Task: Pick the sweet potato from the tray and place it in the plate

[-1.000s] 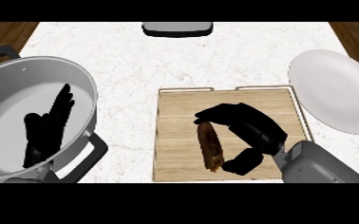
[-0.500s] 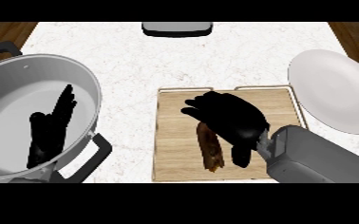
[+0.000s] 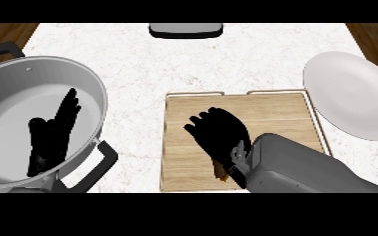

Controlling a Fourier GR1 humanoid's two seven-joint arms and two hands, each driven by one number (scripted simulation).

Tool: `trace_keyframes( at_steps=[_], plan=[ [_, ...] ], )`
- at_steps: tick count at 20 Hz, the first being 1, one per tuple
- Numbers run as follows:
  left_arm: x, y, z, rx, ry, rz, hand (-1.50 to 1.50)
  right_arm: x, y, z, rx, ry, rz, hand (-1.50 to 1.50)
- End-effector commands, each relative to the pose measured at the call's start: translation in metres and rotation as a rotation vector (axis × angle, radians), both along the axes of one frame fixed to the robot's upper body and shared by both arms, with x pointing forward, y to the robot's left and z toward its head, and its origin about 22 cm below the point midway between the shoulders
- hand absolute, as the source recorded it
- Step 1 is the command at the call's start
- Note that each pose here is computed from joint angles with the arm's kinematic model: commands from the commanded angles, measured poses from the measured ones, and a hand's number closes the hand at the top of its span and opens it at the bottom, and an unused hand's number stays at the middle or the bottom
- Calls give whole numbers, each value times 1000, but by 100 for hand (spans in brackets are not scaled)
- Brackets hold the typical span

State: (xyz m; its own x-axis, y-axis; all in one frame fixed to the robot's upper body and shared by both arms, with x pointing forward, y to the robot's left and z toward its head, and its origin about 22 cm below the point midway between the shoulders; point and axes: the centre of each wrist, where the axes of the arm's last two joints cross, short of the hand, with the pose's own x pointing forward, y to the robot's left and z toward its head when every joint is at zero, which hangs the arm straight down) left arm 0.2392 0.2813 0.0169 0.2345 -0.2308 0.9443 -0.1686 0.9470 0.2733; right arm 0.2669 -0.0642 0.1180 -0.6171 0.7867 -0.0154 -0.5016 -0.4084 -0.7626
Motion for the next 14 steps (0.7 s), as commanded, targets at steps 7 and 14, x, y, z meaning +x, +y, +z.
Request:
trace_keyframes(
  at_steps=[7, 14],
  plan=[
    [1, -34, -15, -71, 64, -37, 0, 23, 3, -4, -118, 22, -53, -150],
    [13, -17, -27, -66, 44, -27, 0, 19, 17, -14, -145, 55, -36, -150]
  ],
)
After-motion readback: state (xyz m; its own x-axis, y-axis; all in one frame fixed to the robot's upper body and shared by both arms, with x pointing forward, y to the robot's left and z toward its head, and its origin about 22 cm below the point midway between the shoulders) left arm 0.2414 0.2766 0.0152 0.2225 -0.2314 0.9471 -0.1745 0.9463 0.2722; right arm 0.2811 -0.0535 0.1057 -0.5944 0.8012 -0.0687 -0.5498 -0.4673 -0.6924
